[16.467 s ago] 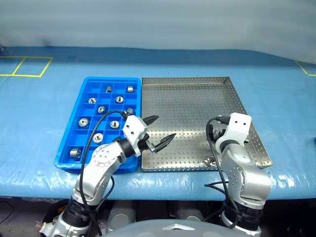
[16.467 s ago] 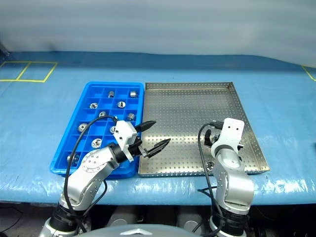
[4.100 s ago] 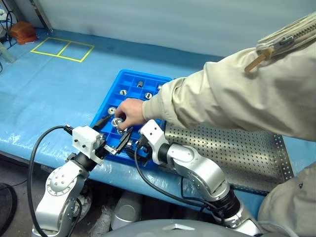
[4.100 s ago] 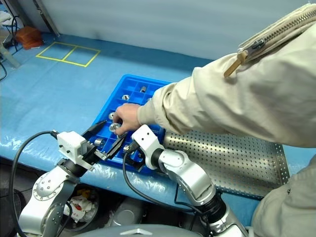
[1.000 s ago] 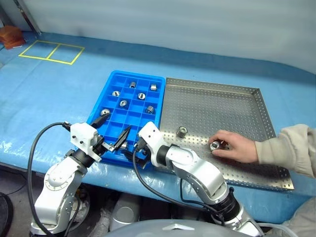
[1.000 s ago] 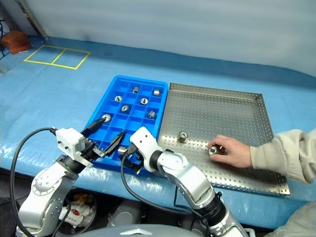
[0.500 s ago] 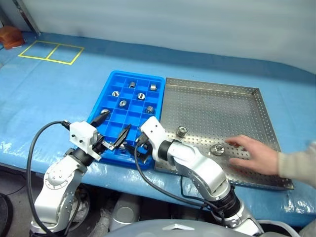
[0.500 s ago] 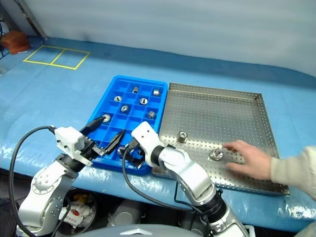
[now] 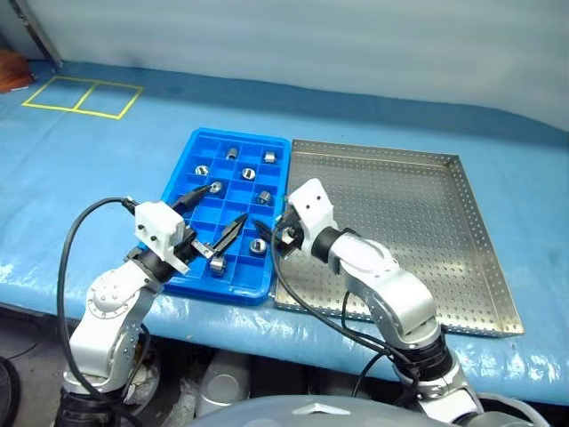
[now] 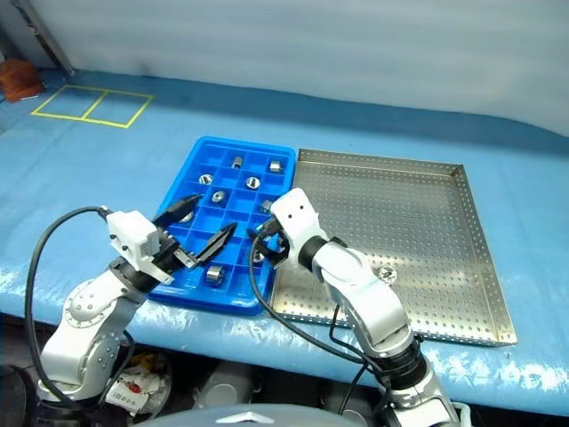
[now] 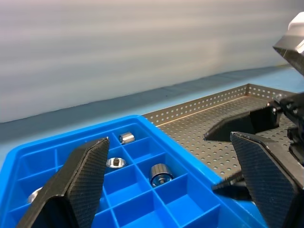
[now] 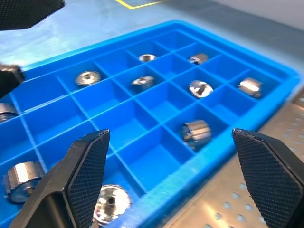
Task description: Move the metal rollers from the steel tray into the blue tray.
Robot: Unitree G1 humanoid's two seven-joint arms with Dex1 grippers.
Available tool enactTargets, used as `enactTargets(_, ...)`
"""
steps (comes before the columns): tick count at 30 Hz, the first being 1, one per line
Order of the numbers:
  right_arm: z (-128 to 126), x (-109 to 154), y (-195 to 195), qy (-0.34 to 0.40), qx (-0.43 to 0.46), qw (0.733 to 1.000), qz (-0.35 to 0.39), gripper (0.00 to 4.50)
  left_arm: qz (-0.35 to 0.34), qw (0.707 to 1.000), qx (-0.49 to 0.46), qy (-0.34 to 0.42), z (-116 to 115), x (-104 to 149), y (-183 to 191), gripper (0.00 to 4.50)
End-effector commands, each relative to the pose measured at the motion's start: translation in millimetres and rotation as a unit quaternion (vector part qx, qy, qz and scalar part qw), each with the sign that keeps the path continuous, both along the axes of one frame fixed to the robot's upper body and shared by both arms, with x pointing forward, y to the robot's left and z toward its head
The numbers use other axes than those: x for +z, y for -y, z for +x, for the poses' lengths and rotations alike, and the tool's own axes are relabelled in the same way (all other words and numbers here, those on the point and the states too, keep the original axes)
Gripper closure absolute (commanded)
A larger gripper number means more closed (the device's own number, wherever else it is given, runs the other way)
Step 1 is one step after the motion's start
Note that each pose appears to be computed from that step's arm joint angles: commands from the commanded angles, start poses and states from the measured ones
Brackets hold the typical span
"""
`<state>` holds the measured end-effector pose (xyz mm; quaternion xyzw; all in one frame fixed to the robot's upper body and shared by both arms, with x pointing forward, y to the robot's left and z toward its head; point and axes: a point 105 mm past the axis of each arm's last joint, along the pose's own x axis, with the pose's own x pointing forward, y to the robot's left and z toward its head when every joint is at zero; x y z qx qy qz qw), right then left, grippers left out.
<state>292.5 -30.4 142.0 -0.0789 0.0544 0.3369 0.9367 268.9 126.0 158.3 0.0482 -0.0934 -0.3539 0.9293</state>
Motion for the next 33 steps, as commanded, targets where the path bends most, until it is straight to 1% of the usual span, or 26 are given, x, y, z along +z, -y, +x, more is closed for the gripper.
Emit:
enactTargets(1,-3.7,18.0,17.0,0.034,-0.034,0.999,0.006,0.16,0.011,0.999,-0.036,0.009,6.9,6.8,10.8,0.00)
enactTargets(4,-8.1,17.2,31.1,0.034,-0.065,0.997,0.001,0.16,0.020,0.998,-0.066,0.014,15.9,9.2,23.8,0.00)
enactTargets(7,-13.4,14.6,44.5,0.029,-0.096,0.995,-0.003,0.16,0.030,0.995,-0.096,0.000,25.7,7.8,37.2,0.00)
enactTargets(13,-27.2,8.0,68.9,0.016,-0.155,0.988,-0.010,0.16,0.068,0.984,-0.149,-0.071,43.7,-5.0,65.1,0.00)
enactTargets(17,-37.0,3.3,82.1,0.004,-0.185,0.983,-0.015,0.16,0.124,0.974,-0.165,-0.094,55.0,-17.2,76.5,0.00)
enactTargets(21,-50.1,-3.7,95.5,-0.012,-0.218,0.976,-0.022,0.16,0.194,0.952,-0.209,-0.113,59.8,-36.8,93.0,0.00)
enactTargets(26,-57.8,-8.8,106.2,-0.021,-0.249,0.968,-0.020,0.16,0.245,0.929,-0.239,-0.140,64.9,-54.1,104.0,0.00)
enactTargets(33,-62.2,-13.0,108.4,-0.023,-0.270,0.962,-0.011,0.16,0.310,0.912,-0.212,-0.163,86.7,-69.8,102.5,0.00)
